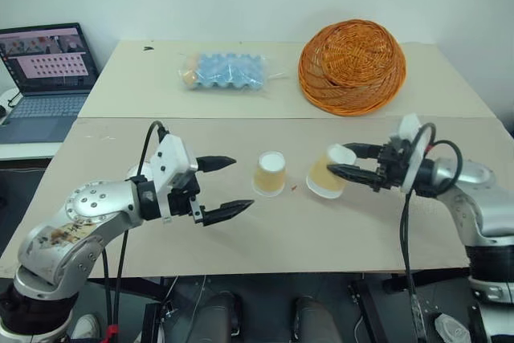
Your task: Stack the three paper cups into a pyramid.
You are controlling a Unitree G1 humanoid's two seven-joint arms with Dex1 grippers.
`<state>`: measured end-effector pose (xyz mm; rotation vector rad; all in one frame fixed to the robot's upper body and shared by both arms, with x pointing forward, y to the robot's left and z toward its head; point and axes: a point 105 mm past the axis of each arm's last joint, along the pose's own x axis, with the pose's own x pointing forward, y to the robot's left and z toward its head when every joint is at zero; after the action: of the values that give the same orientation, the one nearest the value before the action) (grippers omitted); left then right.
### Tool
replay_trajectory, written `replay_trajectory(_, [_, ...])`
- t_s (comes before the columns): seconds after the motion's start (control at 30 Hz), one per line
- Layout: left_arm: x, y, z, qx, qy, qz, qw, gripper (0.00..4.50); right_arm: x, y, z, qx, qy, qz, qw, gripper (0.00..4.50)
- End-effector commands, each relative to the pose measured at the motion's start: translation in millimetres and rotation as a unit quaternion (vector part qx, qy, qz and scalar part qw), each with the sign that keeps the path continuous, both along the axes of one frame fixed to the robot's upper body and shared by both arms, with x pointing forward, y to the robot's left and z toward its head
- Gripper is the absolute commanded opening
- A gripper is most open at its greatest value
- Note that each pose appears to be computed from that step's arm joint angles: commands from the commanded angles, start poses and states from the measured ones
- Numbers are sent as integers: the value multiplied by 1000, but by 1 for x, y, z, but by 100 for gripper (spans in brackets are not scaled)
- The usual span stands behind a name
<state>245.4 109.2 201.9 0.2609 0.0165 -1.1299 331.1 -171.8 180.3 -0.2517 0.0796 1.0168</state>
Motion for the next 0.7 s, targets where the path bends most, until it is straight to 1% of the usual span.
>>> replay_trajectory(0.03, [-5, -1, 10, -3, -23, -4, 1000, 450, 5, 12, 11, -7, -38, 30, 999, 258])
replay_trajectory(0.17, [-6, -1, 10, -3, -24, -2, 1000, 450, 5, 28, 4, -20, -39, 61, 997, 258])
replay_trajectory(0.3, [-6, 0, 10, -3, -25, 0, 1000, 450, 5, 37, 2, -18, -42, 75, 996, 258])
replay_trajectory(0.7, [-6, 0, 12, -3, -24, -1, 1000, 450, 14, 38, -6, -34, -54, 69, 996, 258])
